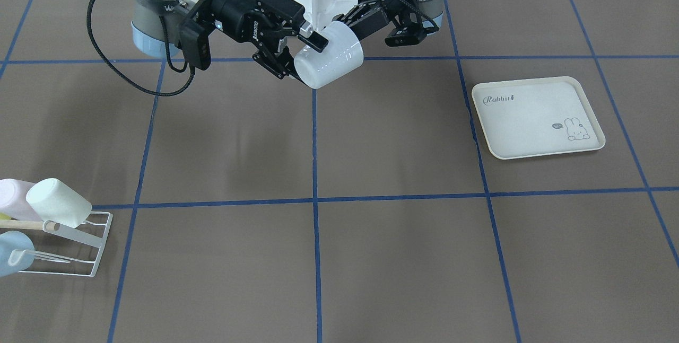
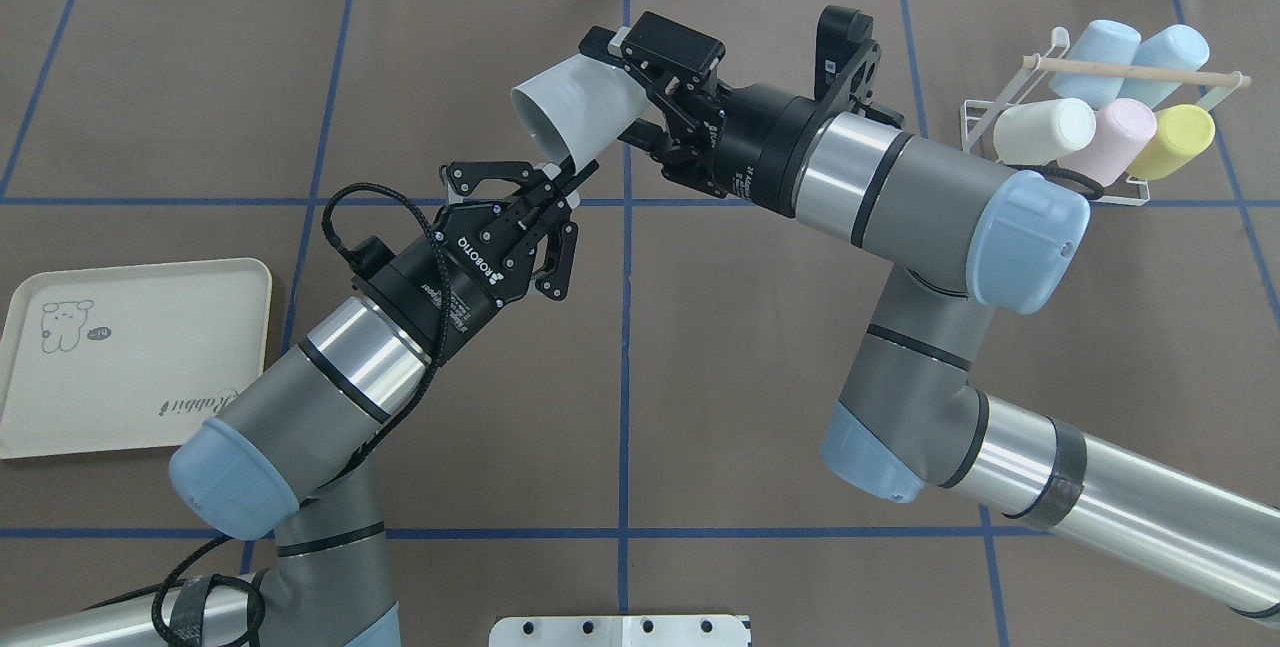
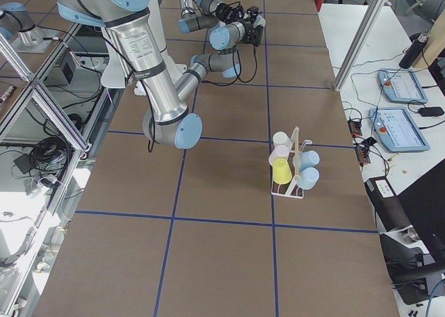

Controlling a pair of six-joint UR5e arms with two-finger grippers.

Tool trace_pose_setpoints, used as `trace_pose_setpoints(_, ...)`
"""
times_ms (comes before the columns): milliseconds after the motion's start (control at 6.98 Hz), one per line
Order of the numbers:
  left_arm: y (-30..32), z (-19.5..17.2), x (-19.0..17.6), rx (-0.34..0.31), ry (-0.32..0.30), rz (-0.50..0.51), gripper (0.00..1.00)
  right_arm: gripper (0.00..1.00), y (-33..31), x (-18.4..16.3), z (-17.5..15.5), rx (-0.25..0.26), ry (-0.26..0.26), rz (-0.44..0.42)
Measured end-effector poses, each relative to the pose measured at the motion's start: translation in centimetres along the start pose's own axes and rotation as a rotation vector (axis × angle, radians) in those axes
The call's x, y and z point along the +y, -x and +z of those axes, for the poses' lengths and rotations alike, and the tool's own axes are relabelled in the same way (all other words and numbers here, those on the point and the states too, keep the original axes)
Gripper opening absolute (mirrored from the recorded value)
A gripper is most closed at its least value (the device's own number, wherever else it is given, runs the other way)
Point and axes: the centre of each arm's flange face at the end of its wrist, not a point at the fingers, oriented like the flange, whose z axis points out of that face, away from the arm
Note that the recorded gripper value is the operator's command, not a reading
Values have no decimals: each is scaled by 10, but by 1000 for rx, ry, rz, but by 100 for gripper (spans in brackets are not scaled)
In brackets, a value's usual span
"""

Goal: Transfer IKEA cup to right arm and place on rack

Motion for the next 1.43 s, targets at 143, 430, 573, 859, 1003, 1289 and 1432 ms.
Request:
trace_pose_setpoints(143,0,0,1,0,0,0,0,97,-1,1,0,1,2,1)
trace_pose_setpoints(430,0,1,1,0,1,-1,0,96,-1,2,0,1,4,2)
trace_pose_setpoints(573,0,1,1,0,1,-1,0,96,-1,3,0,1,4,2)
trace_pose_setpoints(859,1,0,3,-1,3,-4,0,33,-1,3,0,1,4,2)
trace_pose_setpoints(1003,3,0,3,-4,4,-6,50,0,-1,3,0,1,5,2)
trace_pose_setpoints(1289,4,-1,5,-5,8,-3,100,0,0,2,0,-1,4,2)
trace_pose_setpoints(1432,2,-1,7,-3,11,24,100,0,0,2,0,-3,6,2)
